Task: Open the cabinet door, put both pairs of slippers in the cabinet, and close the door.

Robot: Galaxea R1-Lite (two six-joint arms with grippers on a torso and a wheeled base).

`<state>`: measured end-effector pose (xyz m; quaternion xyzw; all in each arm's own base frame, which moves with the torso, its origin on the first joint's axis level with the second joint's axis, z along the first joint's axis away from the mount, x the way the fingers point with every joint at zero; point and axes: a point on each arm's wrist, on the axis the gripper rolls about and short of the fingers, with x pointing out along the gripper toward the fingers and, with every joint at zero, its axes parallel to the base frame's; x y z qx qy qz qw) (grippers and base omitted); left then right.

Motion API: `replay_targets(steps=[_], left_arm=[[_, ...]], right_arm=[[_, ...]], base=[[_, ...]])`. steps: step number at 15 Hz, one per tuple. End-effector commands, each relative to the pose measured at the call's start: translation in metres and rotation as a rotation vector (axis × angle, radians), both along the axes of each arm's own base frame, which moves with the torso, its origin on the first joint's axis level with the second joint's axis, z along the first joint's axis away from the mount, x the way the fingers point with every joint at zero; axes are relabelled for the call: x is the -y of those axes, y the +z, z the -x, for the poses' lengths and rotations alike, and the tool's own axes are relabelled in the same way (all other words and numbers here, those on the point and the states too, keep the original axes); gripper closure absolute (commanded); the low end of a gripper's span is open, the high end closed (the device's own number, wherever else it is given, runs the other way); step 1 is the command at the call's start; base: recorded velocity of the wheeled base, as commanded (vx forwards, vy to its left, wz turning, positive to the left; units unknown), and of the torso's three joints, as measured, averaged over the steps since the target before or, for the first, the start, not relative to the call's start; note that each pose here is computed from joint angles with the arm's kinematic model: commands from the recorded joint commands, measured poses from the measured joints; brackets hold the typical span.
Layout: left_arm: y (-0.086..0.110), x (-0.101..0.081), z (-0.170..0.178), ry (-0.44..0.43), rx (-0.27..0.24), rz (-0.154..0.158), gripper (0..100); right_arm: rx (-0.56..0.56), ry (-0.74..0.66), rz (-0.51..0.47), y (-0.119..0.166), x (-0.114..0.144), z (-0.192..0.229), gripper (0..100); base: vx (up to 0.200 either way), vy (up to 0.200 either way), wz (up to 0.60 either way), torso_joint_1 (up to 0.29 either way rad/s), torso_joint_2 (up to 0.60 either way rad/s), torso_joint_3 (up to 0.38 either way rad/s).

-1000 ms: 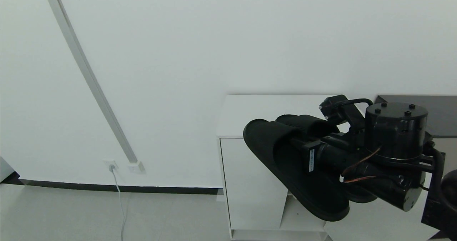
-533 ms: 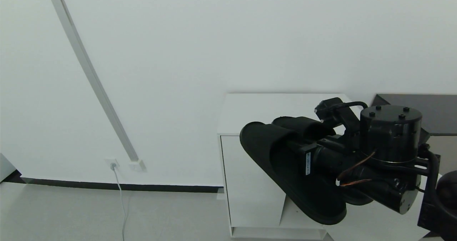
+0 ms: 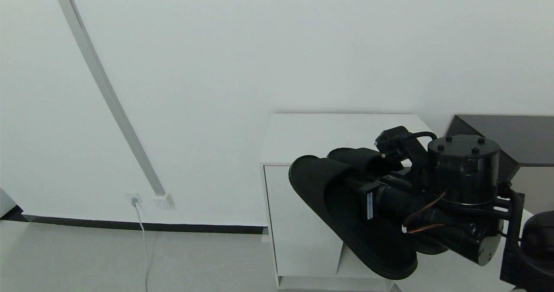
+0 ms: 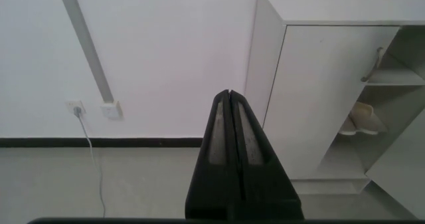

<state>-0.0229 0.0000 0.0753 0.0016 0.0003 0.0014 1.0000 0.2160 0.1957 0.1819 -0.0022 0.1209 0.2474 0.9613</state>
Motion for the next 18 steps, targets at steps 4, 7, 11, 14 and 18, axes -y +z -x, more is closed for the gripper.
replay_targets(steps=[4,7,11,14,18], left_arm=[[0.0001,0.0000,-0.0001,0.000,-0.001,0.000,100],[0.0001,0.0000,-0.0001,0.000,-0.001,0.000,100],[0.0001,0.0000,-0.0001,0.000,-0.001,0.002,100],[0.0001,0.0000,-0.0001,0.000,-0.001,0.002,100],[0.0001,0.0000,-0.0001,0.000,-0.001,0.003,100]], right_arm=[[-0.008,-0.002,0.007,-0.0029,-0.0005,-0.0010,100],[-0.011,-0.002,0.011,-0.0041,-0.0001,-0.0006,100],[-0.008,0.002,0.028,-0.0060,0.0005,0.0000,100],[-0.008,0.003,0.031,-0.0064,0.0006,0.0002,100],[-0.009,0.003,0.032,-0.0068,0.0008,0.0003,100]], base=[[0.000,-0.200,0.00,0.006,0.00,0.002],[0.000,-0.200,0.00,0.002,0.00,0.001],[0.000,-0.200,0.00,0.001,0.00,0.004],[0.000,-0.200,0.00,0.002,0.00,0.004],[0.000,-0.050,0.00,0.001,0.00,0.001]])
